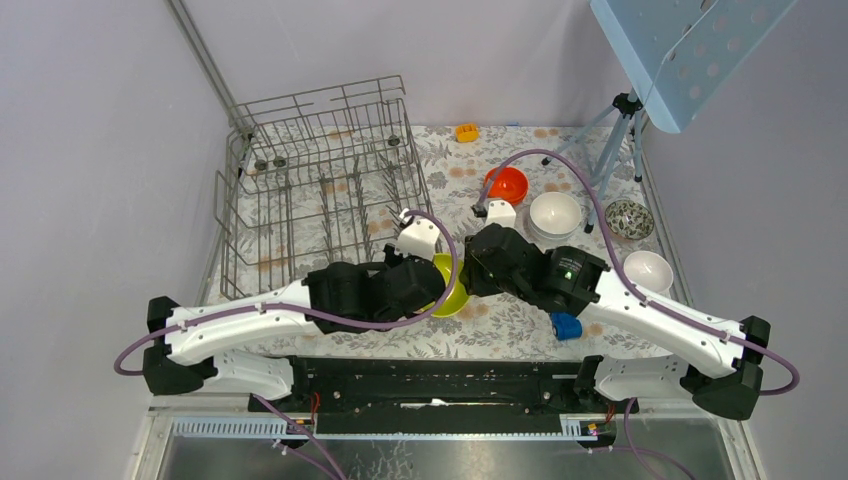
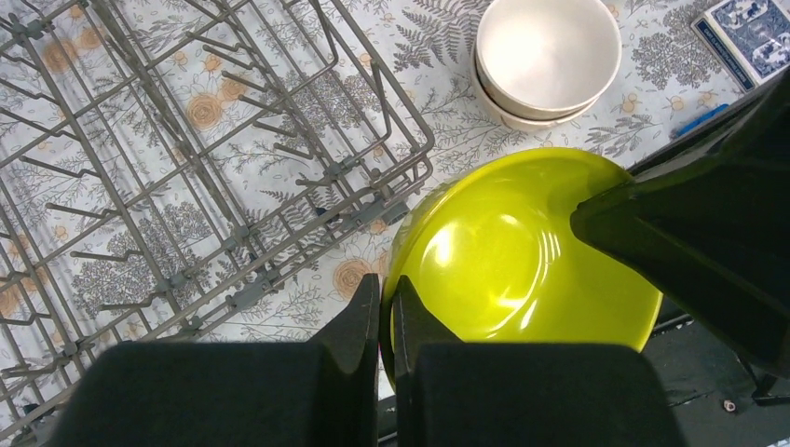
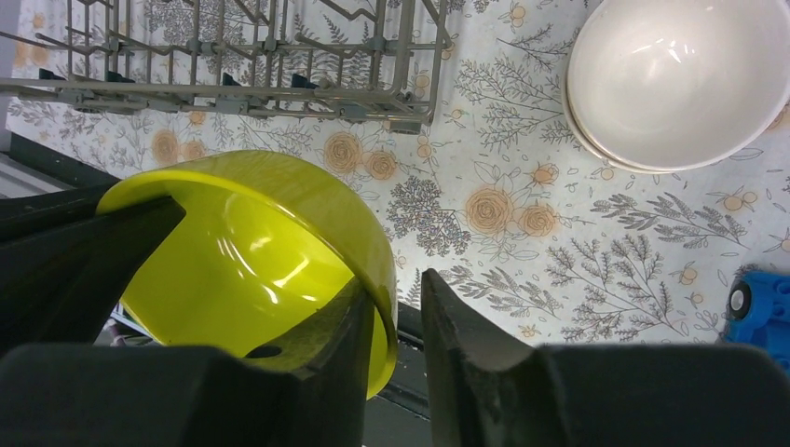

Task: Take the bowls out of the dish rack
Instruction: Place the bowl at the center of the board.

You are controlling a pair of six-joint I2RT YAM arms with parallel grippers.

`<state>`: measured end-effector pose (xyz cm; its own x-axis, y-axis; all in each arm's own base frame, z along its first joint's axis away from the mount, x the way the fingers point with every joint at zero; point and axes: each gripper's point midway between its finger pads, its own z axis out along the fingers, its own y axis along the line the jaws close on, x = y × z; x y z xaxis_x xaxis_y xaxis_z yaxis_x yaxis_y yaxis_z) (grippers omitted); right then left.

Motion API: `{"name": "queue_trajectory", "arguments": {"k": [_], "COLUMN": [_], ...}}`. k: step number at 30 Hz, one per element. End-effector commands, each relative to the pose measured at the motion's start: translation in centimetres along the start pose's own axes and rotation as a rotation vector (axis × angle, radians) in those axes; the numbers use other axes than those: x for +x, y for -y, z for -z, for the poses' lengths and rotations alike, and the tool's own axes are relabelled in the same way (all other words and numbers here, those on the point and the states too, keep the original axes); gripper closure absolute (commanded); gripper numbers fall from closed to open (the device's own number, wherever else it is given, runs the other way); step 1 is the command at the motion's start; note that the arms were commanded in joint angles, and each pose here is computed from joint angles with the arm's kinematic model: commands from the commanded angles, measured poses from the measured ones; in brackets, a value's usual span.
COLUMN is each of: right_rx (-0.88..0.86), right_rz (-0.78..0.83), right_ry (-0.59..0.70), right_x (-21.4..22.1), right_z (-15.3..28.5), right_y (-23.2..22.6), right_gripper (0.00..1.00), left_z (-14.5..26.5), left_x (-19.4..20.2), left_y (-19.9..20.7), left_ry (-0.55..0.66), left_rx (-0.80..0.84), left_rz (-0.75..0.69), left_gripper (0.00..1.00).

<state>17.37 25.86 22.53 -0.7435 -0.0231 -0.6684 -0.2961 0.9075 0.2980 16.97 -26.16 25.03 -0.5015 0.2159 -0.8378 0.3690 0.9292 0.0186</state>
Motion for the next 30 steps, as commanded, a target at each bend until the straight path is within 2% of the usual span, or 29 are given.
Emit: {"name": "queue_trajectory", "arguments": {"k": [1, 5, 13, 15, 16, 17, 18, 19, 22, 24, 30], "right_rx": [-0.035, -0.035, -0.035, -0.036, -0.035, -0.031, -0.024, -0.016, 0.007, 0.016, 0.024], "right_rz": [0.008, 0.01, 0.039, 0.044, 0.047, 0.05, 0.054, 0.058, 0.065, 0.063, 0.049], "right_ry": [0.061, 0.069, 0.033, 0.027, 0.024, 0.021, 0.017, 0.014, -0.002, -0.012, -0.063], "right_x": [-1.7, -1.9, -1.0, -0.8, -0.7, -0.5, -0.4, -0.2, 0.9, 1.8, 4.7], "right_z": [1.3, 1.6, 1.2, 1.4, 1.5, 1.7, 2.0, 2.2, 2.8, 3.2, 4.2], "right_y": [-0.5, -0.4, -0.2, -0.1, 0.1, 0.3, 0.7, 1.1, 2.5, 3.5, 5.9], "right_gripper": [0.66, 0.67, 1.0, 1.0, 1.0, 1.0, 1.0, 1.0, 1.0, 1.0, 1.0], "left_z": [0.6, 0.2, 0.6, 0.8, 0.9, 1.0, 1.2, 1.3, 1.8, 2.0, 3.7], "left_x": [-1.2, -1.0, -1.2, -1.3, -1.2, -1.2, -1.1, -1.0, -0.7, -0.4, -0.2], "left_y": [0.4, 0.5, 1.6, 2.0, 2.1, 2.2, 2.2, 2.2, 1.8, 1.5, 0.4], "left_ry": [0.029, 0.023, 0.026, 0.024, 0.022, 0.023, 0.025, 0.027, 0.042, 0.047, 0.065], "left_rx": [0.019, 0.01, 0.076, 0.103, 0.117, 0.13, 0.145, 0.157, 0.184, 0.196, 0.257], "left_rz": [0.011, 0.007, 0.047, 0.054, 0.057, 0.061, 0.069, 0.078, 0.112, 0.133, 0.2], "left_gripper": [1.0, 1.0, 1.0, 1.0, 0.92, 0.76, 0.52, 0.36, 0.04, 0.01, 0.01]}}
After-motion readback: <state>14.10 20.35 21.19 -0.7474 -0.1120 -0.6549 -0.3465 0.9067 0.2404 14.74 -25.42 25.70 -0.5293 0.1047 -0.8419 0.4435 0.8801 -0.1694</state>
